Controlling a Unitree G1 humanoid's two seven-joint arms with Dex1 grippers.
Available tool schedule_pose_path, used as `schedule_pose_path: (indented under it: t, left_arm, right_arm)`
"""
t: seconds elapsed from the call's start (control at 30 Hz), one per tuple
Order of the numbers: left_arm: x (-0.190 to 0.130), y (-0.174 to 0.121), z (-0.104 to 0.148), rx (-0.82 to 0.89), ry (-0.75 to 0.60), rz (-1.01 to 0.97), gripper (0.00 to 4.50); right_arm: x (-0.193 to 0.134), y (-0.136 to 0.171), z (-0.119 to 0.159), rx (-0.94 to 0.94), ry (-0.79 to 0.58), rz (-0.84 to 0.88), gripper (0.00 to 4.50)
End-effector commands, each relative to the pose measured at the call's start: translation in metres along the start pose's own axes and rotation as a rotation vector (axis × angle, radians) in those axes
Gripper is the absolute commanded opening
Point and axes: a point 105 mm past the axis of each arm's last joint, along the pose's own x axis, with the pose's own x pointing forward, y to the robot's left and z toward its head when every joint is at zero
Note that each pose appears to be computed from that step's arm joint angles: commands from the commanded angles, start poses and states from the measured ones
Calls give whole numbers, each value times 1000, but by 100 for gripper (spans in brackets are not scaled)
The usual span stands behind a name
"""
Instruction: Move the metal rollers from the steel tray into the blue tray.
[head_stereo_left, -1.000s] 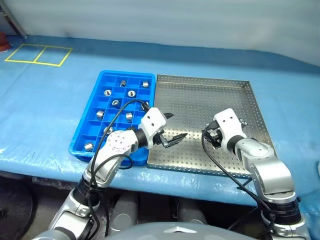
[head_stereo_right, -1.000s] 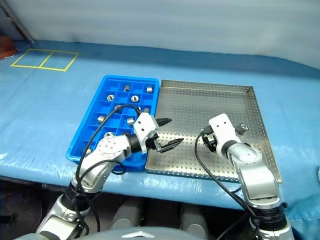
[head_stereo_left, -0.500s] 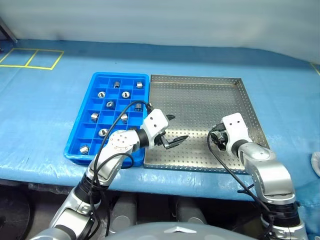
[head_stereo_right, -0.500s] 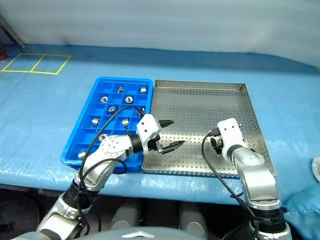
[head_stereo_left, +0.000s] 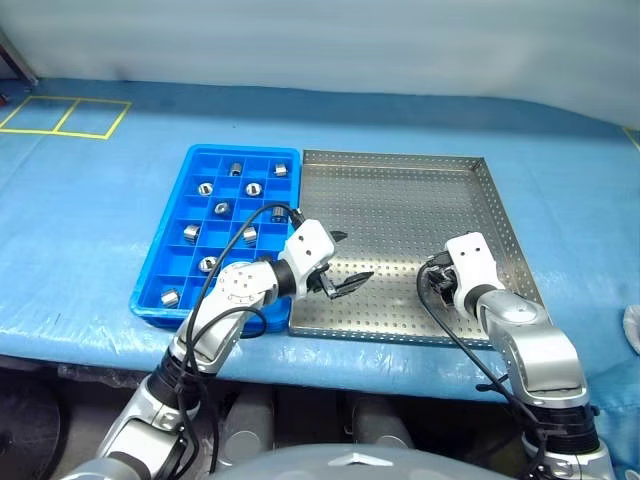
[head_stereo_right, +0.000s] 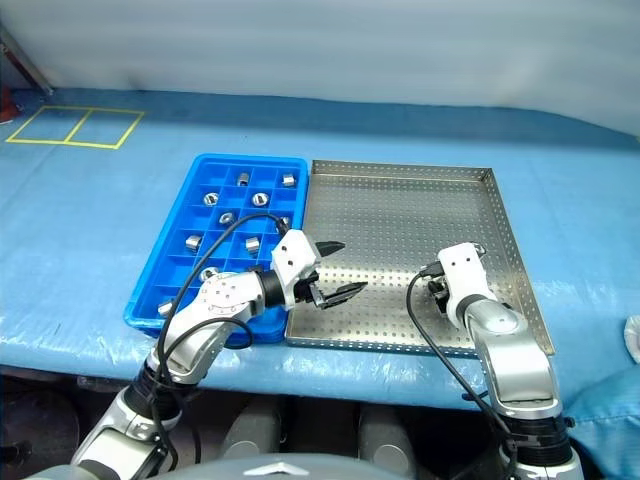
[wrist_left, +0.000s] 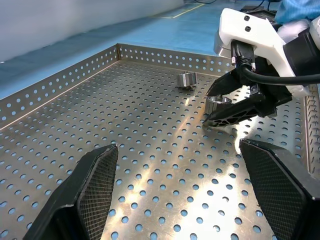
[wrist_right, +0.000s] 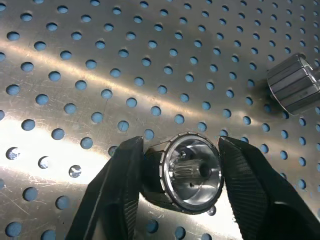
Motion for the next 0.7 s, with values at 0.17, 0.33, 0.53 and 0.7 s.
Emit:
schedule_pose_path:
  t: [0.17, 0.33, 0.53, 0.7]
  left_arm:
    - [-6, 3, 10, 27, -30, 30, 423]
    - [-18, 7, 9, 25, -17, 75, 423]
    - [-48, 16, 8, 24, 24, 193, 423]
    - [-74, 25, 6, 31, 58, 313, 423]
  right_arm:
    - [-1, 6, 8, -15, -29, 22, 189]
    - [-5, 29, 32, -48, -128, 126, 189]
    - [-10, 75, 72, -74, -286, 323, 189]
    - [-13, 106, 96, -125, -369, 461, 189]
